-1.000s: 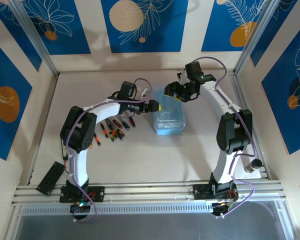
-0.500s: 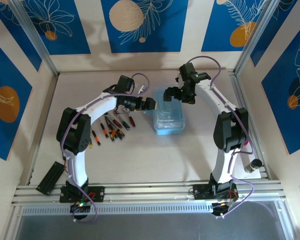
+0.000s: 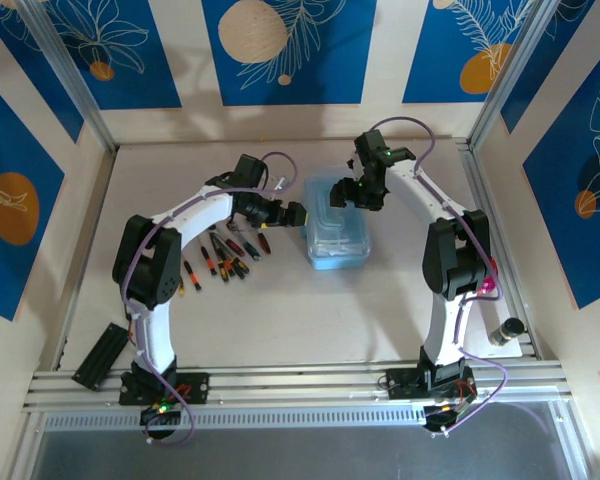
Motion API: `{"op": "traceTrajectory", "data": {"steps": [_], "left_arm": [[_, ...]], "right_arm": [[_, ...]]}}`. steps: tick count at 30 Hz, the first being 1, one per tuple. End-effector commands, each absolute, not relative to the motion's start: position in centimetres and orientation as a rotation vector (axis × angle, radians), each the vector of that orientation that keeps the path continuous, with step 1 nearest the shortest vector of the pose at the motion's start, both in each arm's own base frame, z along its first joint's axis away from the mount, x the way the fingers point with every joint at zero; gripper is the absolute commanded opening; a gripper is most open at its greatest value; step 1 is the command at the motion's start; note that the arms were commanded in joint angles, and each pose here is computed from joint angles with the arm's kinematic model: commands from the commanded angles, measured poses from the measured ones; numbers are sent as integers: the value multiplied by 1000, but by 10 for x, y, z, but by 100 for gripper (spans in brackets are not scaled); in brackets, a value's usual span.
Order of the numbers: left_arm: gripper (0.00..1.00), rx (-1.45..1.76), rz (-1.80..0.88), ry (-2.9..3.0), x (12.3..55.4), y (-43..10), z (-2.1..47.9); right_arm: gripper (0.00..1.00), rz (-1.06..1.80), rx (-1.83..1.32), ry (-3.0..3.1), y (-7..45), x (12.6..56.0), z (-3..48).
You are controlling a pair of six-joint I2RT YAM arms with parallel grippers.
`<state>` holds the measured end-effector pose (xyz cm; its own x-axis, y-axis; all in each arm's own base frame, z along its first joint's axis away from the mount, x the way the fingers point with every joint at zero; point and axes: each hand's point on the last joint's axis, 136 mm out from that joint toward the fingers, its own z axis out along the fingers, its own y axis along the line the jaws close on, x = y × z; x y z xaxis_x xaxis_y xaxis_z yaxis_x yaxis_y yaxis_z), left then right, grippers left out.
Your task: Pack the tool kit
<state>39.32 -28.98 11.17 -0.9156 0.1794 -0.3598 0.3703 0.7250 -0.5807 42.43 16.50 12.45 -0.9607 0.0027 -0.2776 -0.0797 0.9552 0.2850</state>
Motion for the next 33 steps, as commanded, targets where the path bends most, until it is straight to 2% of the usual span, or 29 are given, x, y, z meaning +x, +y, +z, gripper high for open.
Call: {"op": "traceTrajectory", "data": {"steps": [1, 13, 24, 33], "left_arm": [[100, 461, -978, 2623, 398, -289, 124], [100, 489, -1239, 2420, 412, -322, 178], [100, 515, -1410, 2288, 418, -351, 206], [100, 523, -1449, 2270, 419, -363, 208]], "right_arm": [[56, 531, -75, 2815, 167, 419, 124], [53, 1076, -58, 2540, 163, 427, 166], [54, 1187, -96, 2467, 162, 427, 178], [54, 1214, -67, 2460, 155, 427, 177]]}}
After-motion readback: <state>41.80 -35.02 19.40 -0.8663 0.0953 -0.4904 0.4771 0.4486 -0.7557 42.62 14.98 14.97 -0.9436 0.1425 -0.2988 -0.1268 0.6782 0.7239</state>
